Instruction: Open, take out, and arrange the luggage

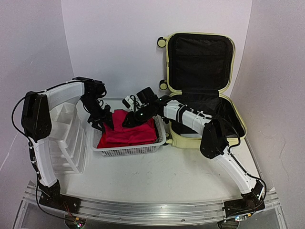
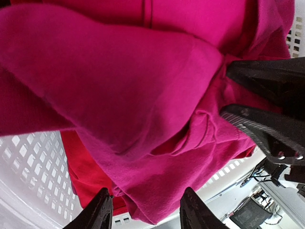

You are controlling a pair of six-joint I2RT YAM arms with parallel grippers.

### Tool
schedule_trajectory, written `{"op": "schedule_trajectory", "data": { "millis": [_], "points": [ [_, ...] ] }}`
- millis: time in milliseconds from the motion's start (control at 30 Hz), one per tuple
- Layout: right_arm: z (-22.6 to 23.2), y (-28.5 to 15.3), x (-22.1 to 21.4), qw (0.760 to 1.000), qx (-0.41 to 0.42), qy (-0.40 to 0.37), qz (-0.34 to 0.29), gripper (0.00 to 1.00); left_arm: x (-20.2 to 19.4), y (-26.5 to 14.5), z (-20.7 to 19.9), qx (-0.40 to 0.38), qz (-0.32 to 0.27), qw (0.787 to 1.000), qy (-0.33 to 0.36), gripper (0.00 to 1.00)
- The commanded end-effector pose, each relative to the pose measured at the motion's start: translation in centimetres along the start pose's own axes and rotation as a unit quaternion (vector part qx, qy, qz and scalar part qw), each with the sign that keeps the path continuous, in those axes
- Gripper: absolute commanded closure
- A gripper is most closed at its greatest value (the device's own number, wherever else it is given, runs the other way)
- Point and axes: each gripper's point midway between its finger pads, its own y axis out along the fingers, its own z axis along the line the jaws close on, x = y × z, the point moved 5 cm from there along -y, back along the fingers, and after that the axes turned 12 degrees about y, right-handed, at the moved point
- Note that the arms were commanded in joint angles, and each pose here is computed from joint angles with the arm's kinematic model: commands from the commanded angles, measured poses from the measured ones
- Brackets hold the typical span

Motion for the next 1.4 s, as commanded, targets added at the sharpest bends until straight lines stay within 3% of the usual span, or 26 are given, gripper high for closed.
{"op": "schedule_trajectory", "data": {
  "millis": [0, 200, 233, 800, 1367],
  "points": [
    [1.8, -1.1, 2.2, 0.999, 0.02, -0.01, -0.04, 0.74, -0.4, -2.3, -1.2, -0.006, -0.04, 0.999, 0.018, 0.51],
    [2.5, -1.8, 2.5, 0.999, 0.025, -0.015, -0.043, 0.99, -0.6, -2.4, -1.1, -0.003, -0.046, 0.999, 0.017, 0.51],
    [2.6, -2.0, 2.6, 0.999, 0.024, -0.017, -0.046, 1.0, -0.5, -2.5, -1.2, -0.004, -0.048, 0.999, 0.018, 0.51],
    [4.6, -7.1, 5.6, 0.991, -0.037, -0.064, -0.108, 1.0, -0.1, -4.3, -1.1, 0.023, -0.083, 0.996, 0.02, 0.52],
    [-1.1, -8.3, 7.9, 0.96, -0.202, -0.094, -0.172, 1.0, 1.5, -5.1, -1.1, 0.035, -0.105, 0.994, 0.022, 0.52]
  ]
}}
